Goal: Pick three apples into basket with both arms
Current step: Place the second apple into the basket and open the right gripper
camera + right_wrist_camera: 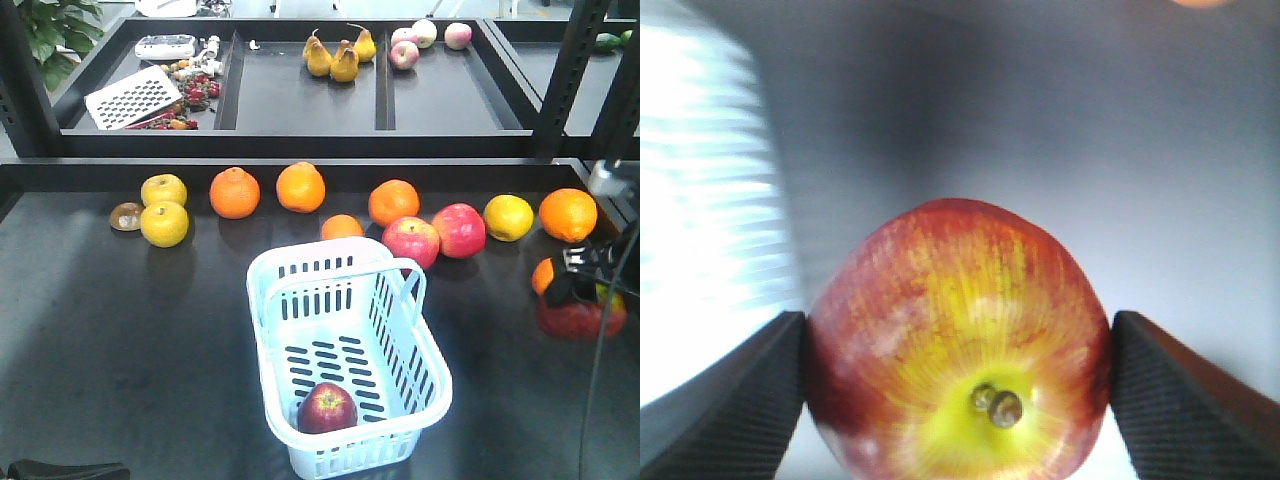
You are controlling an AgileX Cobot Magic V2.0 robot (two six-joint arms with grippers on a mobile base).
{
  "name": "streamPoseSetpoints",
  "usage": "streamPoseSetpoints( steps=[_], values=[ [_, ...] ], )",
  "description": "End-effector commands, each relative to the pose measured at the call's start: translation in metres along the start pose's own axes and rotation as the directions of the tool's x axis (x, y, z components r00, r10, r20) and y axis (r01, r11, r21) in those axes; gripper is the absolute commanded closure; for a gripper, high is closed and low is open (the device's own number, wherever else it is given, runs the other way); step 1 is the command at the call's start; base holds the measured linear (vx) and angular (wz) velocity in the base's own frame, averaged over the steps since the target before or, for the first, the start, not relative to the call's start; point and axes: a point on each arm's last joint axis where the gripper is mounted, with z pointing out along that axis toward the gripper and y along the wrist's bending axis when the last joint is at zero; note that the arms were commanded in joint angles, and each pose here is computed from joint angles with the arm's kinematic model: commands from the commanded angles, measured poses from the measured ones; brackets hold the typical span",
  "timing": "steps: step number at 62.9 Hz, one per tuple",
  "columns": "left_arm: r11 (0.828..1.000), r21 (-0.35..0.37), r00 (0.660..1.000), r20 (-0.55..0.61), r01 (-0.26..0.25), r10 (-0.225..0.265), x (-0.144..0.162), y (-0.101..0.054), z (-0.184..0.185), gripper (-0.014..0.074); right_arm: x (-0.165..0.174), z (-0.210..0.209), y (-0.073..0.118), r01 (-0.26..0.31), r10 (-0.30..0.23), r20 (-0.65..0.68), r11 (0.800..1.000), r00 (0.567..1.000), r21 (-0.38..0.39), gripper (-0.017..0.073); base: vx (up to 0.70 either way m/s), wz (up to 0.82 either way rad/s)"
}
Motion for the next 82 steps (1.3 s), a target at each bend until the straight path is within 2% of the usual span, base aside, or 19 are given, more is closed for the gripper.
streamPoseSetpoints(
  steps=[1, 10, 16, 23, 29, 32, 37, 44, 50, 55, 63, 68, 73, 77, 82],
  values=[
    [1.000, -0.009, 0.997, 0.066, 0.029, -0.028, -0.012, 0.000, -0.003, 0.0600, 0.007, -0.040, 0.022, 0.059, -0.043, 0.141, 0.992, 0.989, -0.113, 0.0564, 0.00, 0.00],
    [1.000, -0.009, 0.997, 0.066, 0.029, -0.028, -0.012, 0.000, -0.003, 0.0600, 0.034, -0.048, 0.042, 0.069, -0.011, 0.213, 0.961, 0.977, -0.266, 0.0564, 0.00, 0.00],
    [1.000, -0.009, 0.997, 0.066, 0.029, -0.028, -0.012, 0.000, -0.003, 0.0600, 0.048, -0.041, 0.050, 0.081, 0.008, 0.236, 0.928, 0.972, -0.364, 0.0564, 0.00, 0.00],
    [1.000, -0.009, 0.997, 0.066, 0.029, -0.028, -0.012, 0.000, -0.003, 0.0600, 0.056, -0.028, 0.059, 0.073, 0.063, 0.265, 0.877, 0.962, -0.475, 0.0564, 0.00, 0.00],
    [1.000, -0.009, 0.997, 0.066, 0.029, -0.028, -0.012, 0.000, -0.003, 0.0600, 0.058, -0.019, 0.075, 0.108, 0.042, 0.272, 0.850, 0.962, -0.515, 0.0564, 0.00, 0.00],
    [1.000, -0.009, 0.997, 0.066, 0.029, -0.028, -0.012, 0.000, -0.003, 0.0600, 0.057, -0.014, 0.090, 0.145, 0.004, 0.275, 0.842, 0.961, -0.519, 0.0564, 0.00, 0.00],
    [1.000, -0.009, 0.997, 0.066, 0.029, -0.028, -0.012, 0.000, -0.003, 0.0600, 0.055, -0.003, 0.112, 0.187, -0.034, 0.304, 0.851, 0.952, -0.490, 0.0564, 0.00, 0.00],
    [1.000, -0.009, 0.997, 0.065, 0.029, -0.028, -0.012, 0.000, -0.003, 0.0600, 0.052, 0.017, 0.137, 0.214, -0.064, 0.328, 0.870, 0.943, -0.444, 0.0560, 0.00, 0.00],
    [1.000, -0.008, 0.998, 0.064, 0.028, -0.028, -0.012, 0.000, -0.003, 0.0600, 0.050, 0.039, 0.151, 0.237, -0.100, 0.342, 0.892, 0.934, -0.385, 0.0543, 0.00, 0.00],
    [1.000, -0.008, 0.998, 0.063, 0.028, -0.028, -0.012, -0.001, -0.003, 0.0600, 0.047, 0.053, 0.158, 0.244, -0.123, 0.323, 0.897, 0.938, -0.369, 0.0491, 0.00, 0.00],
    [1.000, -0.008, 0.998, 0.063, 0.028, -0.028, -0.012, -0.001, -0.003, 0.0600, 0.040, 0.072, 0.163, 0.242, -0.143, 0.275, 0.897, 0.951, -0.371, 0.0316, 0.00, 0.00],
    [1.000, -0.007, 0.998, 0.063, 0.028, -0.028, -0.012, -0.001, -0.003, 0.0600, 0.036, 0.078, 0.165, 0.240, -0.145, 0.266, 0.898, 0.953, -0.370, 0.0137, 0.00, 0.00],
    [1.000, -0.007, 0.998, 0.063, 0.028, -0.028, -0.012, -0.001, -0.003, 0.0600, 0.034, 0.080, 0.166, 0.241, -0.147, 0.265, 0.898, 0.953, -0.369, 0.0002, 0.00, 0.00],
    [1.000, -0.007, 0.998, 0.063, 0.028, -0.028, -0.012, -0.001, -0.003, 0.0600, 0.035, 0.080, 0.166, 0.241, -0.147, 0.264, 0.898, 0.953, -0.369, -0.0079, 0.00, 0.00],
    [1.000, -0.007, 0.998, 0.063, 0.028, -0.028, -0.012, -0.001, -0.003, 0.0600, 0.035, 0.080, 0.166, 0.238, -0.145, 0.263, 0.898, 0.954, -0.370, -0.0130, 0.00, 0.00]
  ],
)
